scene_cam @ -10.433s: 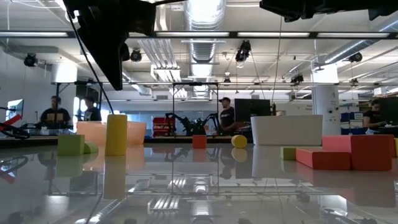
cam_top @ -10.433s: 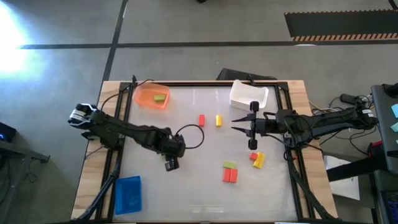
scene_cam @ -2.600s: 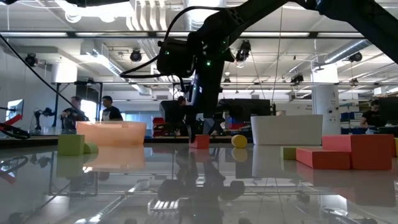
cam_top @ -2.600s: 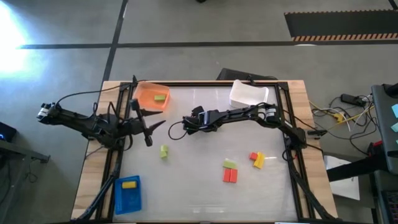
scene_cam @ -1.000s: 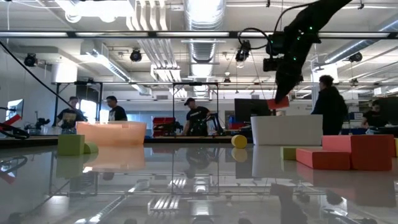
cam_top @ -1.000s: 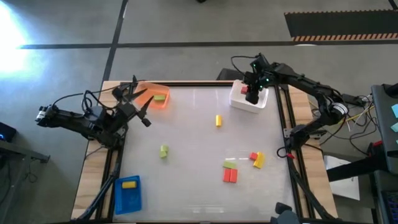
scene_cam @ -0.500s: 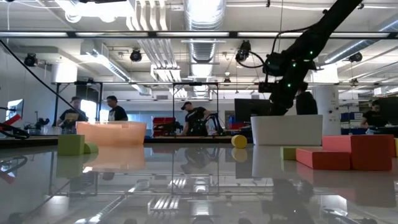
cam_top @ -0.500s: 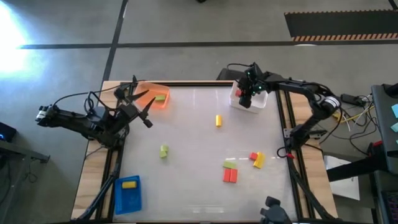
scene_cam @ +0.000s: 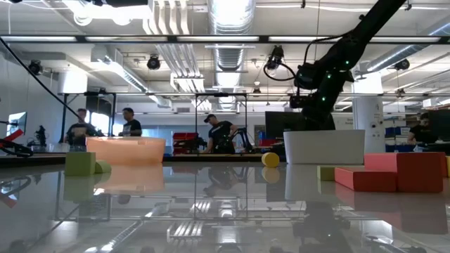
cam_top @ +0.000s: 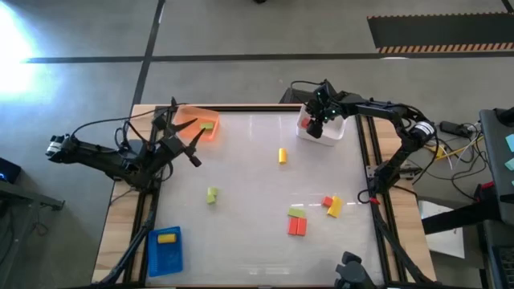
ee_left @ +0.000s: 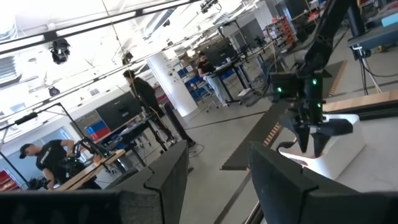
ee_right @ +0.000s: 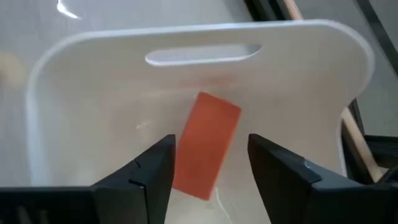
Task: Sort & place blocks by color
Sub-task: Put the yellow cylindrical block into the blue basket
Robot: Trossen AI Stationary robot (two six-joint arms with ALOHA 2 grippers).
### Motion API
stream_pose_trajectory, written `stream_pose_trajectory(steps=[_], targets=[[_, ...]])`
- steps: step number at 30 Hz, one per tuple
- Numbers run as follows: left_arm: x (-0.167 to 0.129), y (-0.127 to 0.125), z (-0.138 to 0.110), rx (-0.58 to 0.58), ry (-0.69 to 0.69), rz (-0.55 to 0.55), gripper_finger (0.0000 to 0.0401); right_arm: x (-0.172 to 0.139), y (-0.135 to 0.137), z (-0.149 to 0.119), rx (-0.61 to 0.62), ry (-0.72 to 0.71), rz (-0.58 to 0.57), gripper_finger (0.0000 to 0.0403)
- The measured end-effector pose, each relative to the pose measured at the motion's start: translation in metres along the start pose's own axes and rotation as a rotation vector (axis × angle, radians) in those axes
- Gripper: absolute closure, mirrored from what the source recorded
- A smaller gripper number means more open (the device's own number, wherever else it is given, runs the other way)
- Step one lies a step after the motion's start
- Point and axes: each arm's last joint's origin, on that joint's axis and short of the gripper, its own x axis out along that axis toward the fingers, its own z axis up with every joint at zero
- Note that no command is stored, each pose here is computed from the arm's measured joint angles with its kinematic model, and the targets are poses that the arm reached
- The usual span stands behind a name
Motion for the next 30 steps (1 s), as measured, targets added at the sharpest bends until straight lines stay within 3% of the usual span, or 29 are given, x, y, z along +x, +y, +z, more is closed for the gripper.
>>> stream_pose_trajectory(steps=[6, 14, 20, 26, 30], targets=[[0.005, -0.008, 0.002, -0.012, -0.004, 0.003, 0.0249, -0.022, 0.002, 0.006, 0.041, -0.063, -0.029, 0.0213], [0.013, -0.021, -0.001, -0.105, 0.026, -0.007, 0.0249, -0.076, 0.020, 0.016, 0.131, -0.209, -0.052, 0.0215], [0.023, -0.030, -0.007, -0.151, 0.067, 0.009, 0.0249, -0.103, 0.056, 0.029, 0.201, -0.326, 0.017, 0.0224], [0.029, -0.040, -0.010, -0.122, 0.085, 0.004, 0.0249, -0.103, 0.102, 0.040, 0.247, -0.331, 0.142, 0.0235], [0.030, -0.043, -0.011, -0.117, 0.088, 0.002, 0.0249, -0.095, 0.132, 0.043, 0.250, -0.299, 0.087, 0.0240]])
